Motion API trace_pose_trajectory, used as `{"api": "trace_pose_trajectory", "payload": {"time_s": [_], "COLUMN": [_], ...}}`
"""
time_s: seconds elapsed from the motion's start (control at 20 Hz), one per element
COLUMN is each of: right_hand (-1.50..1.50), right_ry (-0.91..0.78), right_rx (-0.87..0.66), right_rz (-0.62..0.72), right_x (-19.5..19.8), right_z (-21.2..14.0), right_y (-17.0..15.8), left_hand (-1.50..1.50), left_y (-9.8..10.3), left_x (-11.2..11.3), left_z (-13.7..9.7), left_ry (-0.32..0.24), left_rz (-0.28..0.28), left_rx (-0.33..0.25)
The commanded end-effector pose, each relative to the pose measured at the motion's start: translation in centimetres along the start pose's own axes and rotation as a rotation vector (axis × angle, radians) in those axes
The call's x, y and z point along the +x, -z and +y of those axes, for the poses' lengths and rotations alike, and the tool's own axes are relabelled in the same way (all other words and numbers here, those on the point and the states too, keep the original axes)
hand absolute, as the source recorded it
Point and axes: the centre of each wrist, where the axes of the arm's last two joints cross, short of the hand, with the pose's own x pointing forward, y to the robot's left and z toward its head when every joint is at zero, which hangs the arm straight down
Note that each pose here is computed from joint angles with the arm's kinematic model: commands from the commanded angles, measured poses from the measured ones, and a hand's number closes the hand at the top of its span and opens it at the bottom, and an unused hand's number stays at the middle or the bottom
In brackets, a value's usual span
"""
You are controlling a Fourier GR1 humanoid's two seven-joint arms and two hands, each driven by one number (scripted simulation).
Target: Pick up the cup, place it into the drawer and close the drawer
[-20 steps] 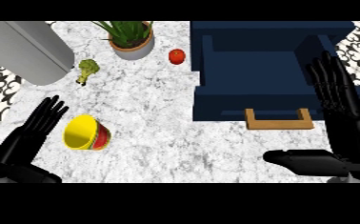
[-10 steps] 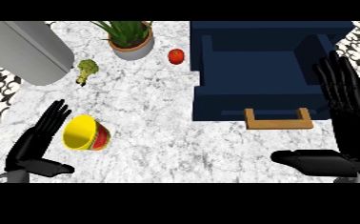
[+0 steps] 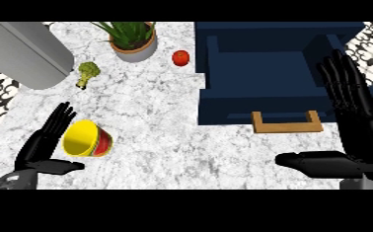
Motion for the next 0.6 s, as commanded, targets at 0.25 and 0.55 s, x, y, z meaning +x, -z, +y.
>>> {"api": "trace_pose_trajectory", "payload": {"time_s": [0.25,0.55], "right_hand": [-1.50,-1.50], "right_ry": [-0.001,-0.007], "right_rx": [0.018,0.011], "right_rz": [0.002,-0.005], "right_x": [-0.5,0.9], "right_z": [0.1,0.5], "right_y": [0.4,0.9], "left_hand": [-1.50,-1.50], "left_y": [-0.2,1.1], "left_x": [-2.2,-1.6], "left_z": [-2.0,-1.8], "left_ry": [-0.091,-0.089], "left_rz": [-0.114,-0.110], "left_rx": [-0.078,-0.102]}}
